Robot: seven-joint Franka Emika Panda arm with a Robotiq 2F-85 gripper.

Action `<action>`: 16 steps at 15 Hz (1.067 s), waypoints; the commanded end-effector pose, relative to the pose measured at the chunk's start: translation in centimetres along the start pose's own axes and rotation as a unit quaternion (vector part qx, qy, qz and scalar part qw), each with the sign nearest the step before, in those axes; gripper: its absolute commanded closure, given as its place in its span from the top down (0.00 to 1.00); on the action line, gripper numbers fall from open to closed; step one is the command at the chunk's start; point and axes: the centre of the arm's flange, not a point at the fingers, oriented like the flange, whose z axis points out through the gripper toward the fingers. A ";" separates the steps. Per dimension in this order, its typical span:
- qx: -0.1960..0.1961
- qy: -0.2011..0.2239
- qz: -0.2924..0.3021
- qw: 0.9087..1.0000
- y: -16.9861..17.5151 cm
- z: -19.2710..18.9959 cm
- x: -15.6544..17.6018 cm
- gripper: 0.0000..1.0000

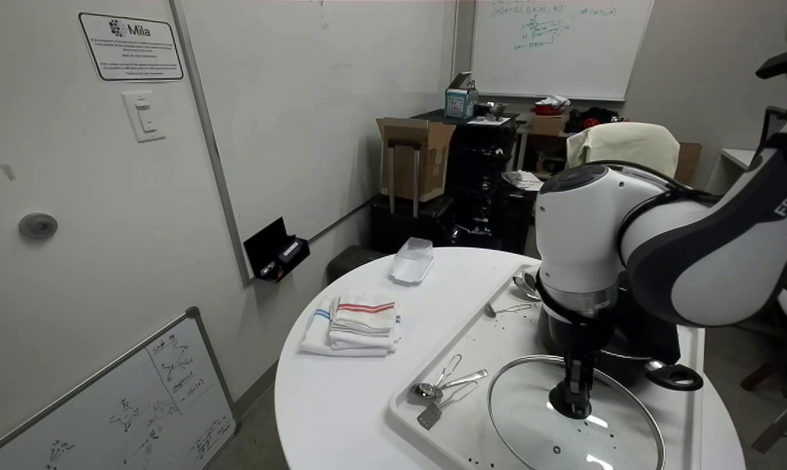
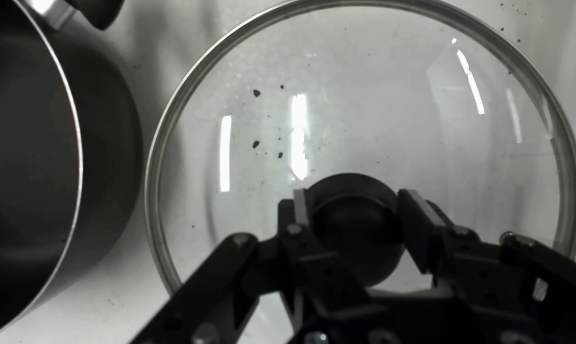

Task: Put the glass lid on the black pot

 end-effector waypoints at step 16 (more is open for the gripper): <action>-0.004 0.042 0.032 0.999 5.1 -8.3 -5.9 0.23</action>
